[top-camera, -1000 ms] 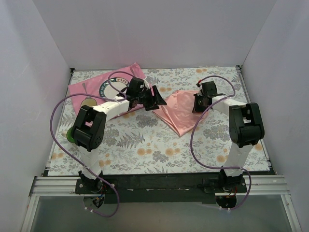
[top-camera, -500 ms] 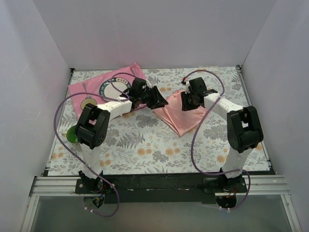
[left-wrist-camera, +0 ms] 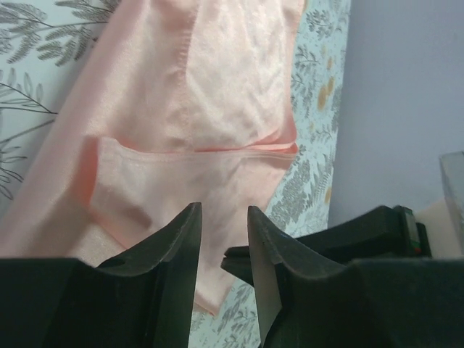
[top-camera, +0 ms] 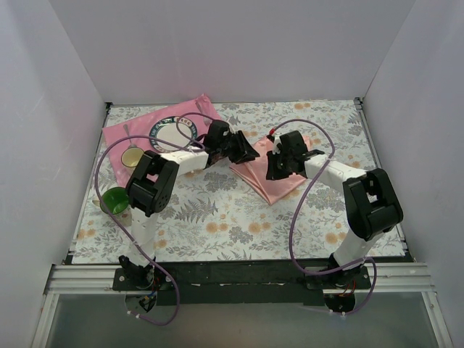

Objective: Fold the napkin, place the utensils inside, and roll it up
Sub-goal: Roll the napkin with the utensil

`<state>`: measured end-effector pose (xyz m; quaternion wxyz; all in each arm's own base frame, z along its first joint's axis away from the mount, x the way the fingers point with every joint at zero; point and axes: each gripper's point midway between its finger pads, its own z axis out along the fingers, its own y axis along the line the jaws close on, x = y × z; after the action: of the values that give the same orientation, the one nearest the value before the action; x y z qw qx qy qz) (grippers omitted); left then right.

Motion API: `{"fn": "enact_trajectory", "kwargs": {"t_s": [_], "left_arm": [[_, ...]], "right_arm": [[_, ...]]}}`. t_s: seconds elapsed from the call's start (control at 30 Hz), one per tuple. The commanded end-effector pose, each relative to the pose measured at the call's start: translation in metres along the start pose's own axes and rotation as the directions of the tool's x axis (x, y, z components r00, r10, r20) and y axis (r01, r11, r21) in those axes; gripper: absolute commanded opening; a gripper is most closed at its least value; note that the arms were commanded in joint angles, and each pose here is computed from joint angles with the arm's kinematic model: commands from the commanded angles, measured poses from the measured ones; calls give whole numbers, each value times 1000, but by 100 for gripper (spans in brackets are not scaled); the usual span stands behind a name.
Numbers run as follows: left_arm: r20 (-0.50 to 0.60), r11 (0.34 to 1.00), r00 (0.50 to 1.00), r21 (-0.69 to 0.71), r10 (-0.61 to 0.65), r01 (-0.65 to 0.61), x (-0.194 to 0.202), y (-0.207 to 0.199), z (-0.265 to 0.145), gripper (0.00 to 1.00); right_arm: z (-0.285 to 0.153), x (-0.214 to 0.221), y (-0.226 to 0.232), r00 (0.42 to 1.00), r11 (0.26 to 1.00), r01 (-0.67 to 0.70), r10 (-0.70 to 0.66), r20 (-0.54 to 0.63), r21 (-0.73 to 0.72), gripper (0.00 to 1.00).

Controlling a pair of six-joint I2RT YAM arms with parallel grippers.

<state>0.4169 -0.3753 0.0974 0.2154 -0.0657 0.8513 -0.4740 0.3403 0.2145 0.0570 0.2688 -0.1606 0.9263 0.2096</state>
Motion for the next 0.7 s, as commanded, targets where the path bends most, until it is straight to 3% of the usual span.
{"fn": "enact_trajectory", "kwargs": {"t_s": [0.0, 0.17, 0.33, 0.67], "left_arm": [[19, 993, 999, -115, 28, -25, -11, 15, 9, 32], [-48, 971, 997, -232, 53, -63, -5, 41, 17, 31], [7, 956, 992, -269, 127, -120, -15, 36, 0, 31], [19, 947, 991, -296, 136, -124, -11, 39, -17, 31]], "right_arm": [[-8, -19, 4, 997, 1000, 20, -20, 68, -3, 15], [-18, -15, 8, 993, 996, 81, -85, 85, 46, 18], [-14, -3, 12, 977, 972, 207, -212, 37, 110, 32], [3, 4, 34, 921, 911, 387, -388, -23, 142, 41]]}}
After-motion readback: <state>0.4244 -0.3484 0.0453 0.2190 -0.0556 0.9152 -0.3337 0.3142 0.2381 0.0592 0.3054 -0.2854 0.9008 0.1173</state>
